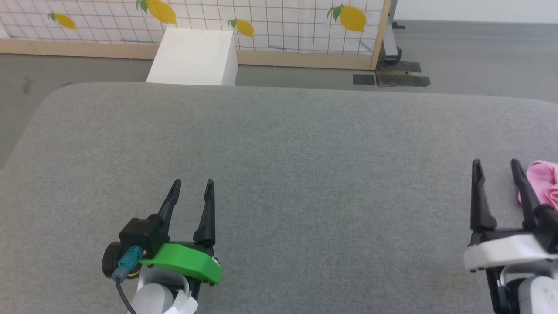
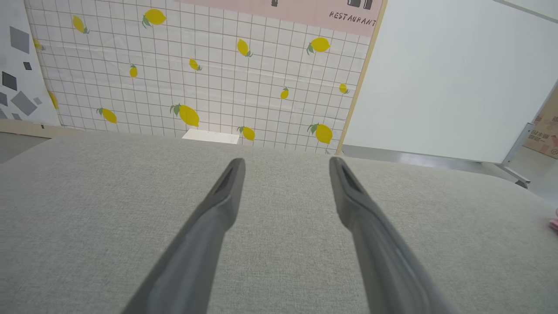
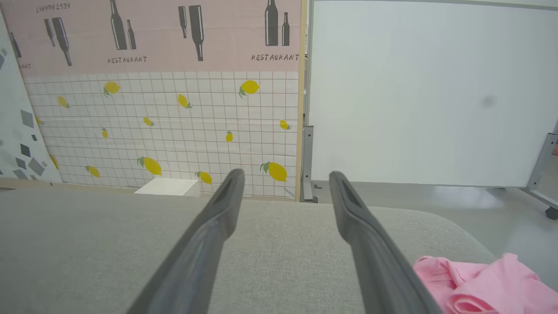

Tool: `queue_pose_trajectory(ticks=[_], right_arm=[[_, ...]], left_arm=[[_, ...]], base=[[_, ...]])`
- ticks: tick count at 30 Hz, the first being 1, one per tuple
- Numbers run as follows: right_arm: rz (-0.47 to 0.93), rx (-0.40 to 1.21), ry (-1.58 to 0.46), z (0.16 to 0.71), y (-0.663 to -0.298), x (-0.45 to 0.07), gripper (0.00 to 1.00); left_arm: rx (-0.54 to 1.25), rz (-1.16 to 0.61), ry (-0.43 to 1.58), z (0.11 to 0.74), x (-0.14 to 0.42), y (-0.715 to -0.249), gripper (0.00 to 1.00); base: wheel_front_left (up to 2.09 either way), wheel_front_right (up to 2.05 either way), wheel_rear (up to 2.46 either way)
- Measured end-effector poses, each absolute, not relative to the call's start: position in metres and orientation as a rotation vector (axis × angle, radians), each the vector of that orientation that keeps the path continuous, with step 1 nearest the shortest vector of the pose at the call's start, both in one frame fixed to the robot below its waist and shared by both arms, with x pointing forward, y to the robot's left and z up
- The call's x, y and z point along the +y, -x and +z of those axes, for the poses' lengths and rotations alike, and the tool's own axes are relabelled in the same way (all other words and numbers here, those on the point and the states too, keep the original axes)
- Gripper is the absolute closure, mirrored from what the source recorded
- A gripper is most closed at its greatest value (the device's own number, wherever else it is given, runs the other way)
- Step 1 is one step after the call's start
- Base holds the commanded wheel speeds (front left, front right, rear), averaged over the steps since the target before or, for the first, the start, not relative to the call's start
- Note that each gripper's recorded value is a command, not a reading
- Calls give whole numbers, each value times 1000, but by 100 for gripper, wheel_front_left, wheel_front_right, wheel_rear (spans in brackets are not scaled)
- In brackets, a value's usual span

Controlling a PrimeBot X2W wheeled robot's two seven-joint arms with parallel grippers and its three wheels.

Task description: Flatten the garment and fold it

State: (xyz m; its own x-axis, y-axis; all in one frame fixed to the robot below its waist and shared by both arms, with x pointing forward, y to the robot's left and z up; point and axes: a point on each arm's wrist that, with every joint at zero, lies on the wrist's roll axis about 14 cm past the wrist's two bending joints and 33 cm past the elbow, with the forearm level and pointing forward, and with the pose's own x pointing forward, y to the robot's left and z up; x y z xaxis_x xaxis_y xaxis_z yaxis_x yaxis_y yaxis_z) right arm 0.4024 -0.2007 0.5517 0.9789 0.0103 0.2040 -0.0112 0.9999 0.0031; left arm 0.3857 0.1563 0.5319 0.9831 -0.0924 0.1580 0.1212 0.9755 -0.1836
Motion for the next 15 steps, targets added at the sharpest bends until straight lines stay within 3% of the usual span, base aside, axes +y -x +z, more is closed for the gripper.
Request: queue_pose_trajectory(ticks=[15], right_arm=[[37,-169,-50,535,-384,-191,0]], left_arm=[[-129,-82,227,525,159,-375,0]], base=[[0,0,0]])
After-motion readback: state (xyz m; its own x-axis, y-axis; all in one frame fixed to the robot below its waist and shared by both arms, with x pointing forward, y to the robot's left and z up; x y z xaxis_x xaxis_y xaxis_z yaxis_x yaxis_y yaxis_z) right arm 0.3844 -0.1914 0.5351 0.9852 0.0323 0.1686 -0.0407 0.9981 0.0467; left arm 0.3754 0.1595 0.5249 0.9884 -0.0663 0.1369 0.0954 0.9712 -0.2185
